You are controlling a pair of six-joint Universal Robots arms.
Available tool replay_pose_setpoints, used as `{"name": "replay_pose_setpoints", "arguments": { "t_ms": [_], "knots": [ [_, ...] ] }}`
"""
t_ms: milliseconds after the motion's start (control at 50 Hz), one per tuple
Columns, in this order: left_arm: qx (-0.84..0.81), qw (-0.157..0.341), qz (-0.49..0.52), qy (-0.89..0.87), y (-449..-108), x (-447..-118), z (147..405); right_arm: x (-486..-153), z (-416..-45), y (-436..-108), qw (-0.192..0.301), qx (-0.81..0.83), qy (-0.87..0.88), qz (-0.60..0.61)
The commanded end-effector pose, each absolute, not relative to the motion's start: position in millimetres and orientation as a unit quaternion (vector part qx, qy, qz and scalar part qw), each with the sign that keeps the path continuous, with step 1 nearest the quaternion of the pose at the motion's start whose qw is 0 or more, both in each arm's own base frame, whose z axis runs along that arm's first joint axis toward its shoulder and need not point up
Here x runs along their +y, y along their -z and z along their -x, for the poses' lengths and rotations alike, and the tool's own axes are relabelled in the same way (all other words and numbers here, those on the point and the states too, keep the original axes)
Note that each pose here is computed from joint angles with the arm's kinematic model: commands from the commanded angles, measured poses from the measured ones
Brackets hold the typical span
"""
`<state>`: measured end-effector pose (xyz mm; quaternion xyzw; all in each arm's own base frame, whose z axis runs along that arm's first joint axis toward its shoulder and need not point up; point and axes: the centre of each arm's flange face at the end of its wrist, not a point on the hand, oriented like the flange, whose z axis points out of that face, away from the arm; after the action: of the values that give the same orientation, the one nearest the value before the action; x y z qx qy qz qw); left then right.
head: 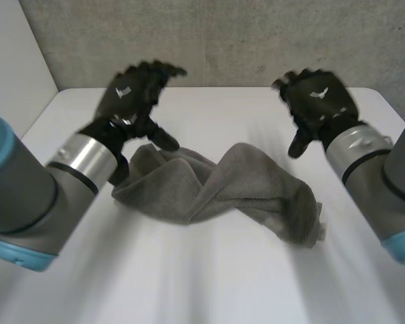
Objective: Fold the towel.
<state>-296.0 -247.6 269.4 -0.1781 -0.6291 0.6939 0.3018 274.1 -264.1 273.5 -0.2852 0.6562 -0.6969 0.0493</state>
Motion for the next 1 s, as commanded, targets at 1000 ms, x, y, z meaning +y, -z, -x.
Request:
{"name": "replay_pose_setpoints", "arguments": {
  "t_ms": [1000],
  "knots": [
    [-0.707, 0.25, 0.09, -0.655, -297.5, -275.2, 264.3, -262.9, -254.0, -327.8, 0.138, 0.679, 0.694, 0.195]
  ]
}}
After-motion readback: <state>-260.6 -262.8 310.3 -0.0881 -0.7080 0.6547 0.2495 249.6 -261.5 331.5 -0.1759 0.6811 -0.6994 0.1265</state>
